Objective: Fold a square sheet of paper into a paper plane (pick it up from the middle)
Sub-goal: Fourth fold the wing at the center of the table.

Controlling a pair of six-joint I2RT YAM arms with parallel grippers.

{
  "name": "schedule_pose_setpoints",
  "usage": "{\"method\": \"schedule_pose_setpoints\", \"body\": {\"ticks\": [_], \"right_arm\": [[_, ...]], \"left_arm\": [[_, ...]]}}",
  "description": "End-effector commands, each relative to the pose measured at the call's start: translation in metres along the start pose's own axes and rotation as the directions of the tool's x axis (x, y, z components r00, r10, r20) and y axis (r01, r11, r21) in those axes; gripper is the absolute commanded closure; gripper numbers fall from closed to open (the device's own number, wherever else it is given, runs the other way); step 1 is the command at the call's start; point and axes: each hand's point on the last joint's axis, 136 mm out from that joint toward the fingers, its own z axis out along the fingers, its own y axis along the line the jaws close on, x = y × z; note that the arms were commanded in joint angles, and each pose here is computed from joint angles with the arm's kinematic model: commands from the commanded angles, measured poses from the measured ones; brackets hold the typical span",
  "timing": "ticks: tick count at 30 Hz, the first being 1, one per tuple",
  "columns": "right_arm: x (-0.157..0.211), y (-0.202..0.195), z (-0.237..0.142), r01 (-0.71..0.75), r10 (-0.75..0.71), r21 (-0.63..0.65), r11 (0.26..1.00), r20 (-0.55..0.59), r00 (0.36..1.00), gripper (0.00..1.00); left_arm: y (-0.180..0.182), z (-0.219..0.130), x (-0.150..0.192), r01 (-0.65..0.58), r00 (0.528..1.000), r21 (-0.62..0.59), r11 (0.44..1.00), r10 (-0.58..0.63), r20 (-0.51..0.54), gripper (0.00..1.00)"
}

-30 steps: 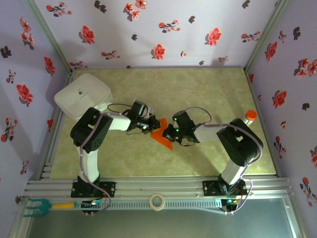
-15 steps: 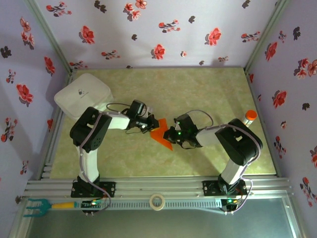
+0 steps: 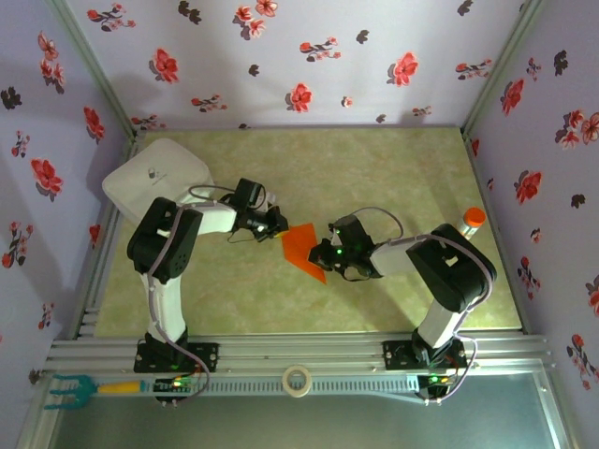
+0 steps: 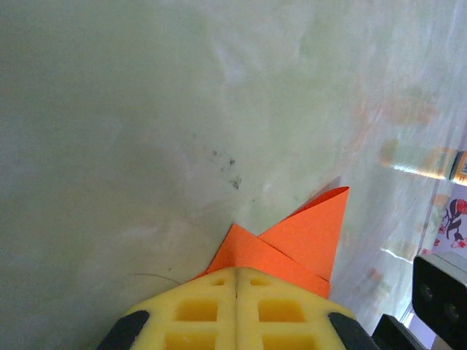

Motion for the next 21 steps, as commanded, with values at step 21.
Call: {"method": "schedule_pose_setpoints", "body": {"ticks": [21], "right_arm": [[0.037,-0.065,-0.003,-0.074,0.097,0.219,0.973,-0.095,0.991,1.00]], "left_arm": [[-0.043,0.005,0.036,-0.084,0.996,0.025,0.996,0.084,0.012,0.90]]}}
